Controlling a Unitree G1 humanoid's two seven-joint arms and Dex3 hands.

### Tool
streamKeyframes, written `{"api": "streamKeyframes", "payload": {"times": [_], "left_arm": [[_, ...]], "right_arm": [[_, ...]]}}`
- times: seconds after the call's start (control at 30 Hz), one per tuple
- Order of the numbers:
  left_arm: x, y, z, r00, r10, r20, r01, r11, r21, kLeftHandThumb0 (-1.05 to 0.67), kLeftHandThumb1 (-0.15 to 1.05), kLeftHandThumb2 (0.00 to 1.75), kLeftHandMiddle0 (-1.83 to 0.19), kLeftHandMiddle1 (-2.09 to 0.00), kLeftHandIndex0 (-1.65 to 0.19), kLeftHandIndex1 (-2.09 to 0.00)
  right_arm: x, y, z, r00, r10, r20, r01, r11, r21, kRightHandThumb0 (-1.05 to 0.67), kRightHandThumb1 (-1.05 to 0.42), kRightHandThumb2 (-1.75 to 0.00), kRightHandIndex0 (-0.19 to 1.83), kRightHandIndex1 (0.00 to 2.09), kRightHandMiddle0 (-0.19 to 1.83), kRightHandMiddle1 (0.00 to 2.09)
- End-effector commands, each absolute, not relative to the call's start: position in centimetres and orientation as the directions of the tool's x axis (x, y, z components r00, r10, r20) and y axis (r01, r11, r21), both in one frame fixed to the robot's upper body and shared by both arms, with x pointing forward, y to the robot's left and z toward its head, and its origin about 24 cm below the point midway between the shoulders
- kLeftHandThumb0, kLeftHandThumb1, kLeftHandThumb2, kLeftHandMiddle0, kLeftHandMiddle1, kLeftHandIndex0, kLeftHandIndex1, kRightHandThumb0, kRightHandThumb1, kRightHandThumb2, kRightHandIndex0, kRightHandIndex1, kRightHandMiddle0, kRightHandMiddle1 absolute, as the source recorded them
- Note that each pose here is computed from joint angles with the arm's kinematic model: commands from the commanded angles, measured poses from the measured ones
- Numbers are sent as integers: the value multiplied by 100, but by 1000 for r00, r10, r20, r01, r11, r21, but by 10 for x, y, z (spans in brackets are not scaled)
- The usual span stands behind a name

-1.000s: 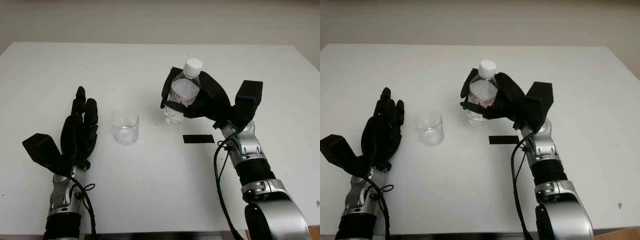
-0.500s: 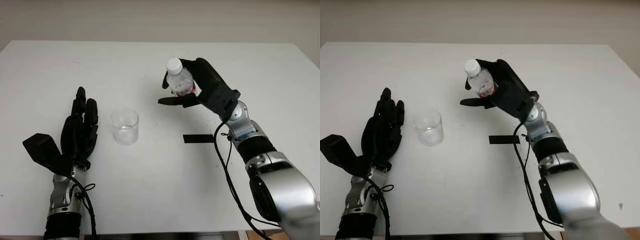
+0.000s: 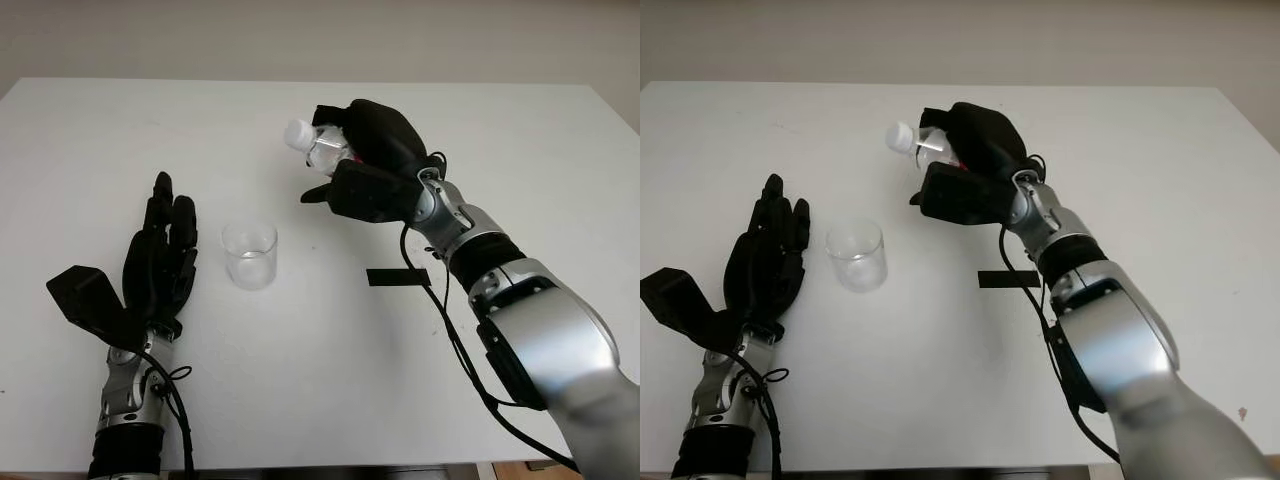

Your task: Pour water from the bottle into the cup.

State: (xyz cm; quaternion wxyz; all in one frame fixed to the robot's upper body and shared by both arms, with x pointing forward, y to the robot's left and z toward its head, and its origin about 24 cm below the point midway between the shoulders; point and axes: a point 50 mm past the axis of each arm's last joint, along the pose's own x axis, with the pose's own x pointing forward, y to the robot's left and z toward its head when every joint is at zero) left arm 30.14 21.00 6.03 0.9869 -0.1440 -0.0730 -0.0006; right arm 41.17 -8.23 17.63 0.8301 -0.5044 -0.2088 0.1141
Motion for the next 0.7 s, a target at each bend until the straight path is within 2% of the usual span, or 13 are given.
{"api": "streamKeyframes", "payload": {"times": [0.0,0.1,0.23,0.3,0.43,0.57,0.67], "left_arm": [[303,207,60,989,16,147,27,958,-286,-70,105,42,14,-5,15,-5],[304,206,60,989,17,149,26,959,-284,-71,105,43,14,-5,15,-5],[305,205,60,988,16,152,29,958,-285,-71,105,43,15,-5,16,-5],[305,205,60,988,15,155,30,958,-284,-72,105,43,15,-5,16,-5],[305,205,60,988,19,154,27,957,-289,-72,105,43,16,-5,17,-5],[306,206,59,988,18,155,28,957,-288,-71,105,43,16,-5,17,-5],[306,206,59,988,19,156,27,958,-287,-71,105,43,15,-5,17,-5]], "right_arm": [[413,-72,195,867,416,274,48,477,-877,-18,-98,-20,123,209,77,209],[411,-61,199,838,447,312,124,401,-908,-22,-98,-17,108,209,72,209],[407,-52,200,787,490,374,227,333,-915,-24,-95,-15,99,209,75,209],[405,-49,200,763,506,402,267,319,-909,-24,-95,-16,103,209,75,209],[401,-45,198,712,539,450,331,307,-892,-25,-93,-26,133,209,79,209],[397,-47,197,634,599,489,431,251,-867,-25,-84,-44,136,209,87,209],[396,-49,196,606,625,492,462,227,-857,-25,-85,-42,132,209,89,209]]}}
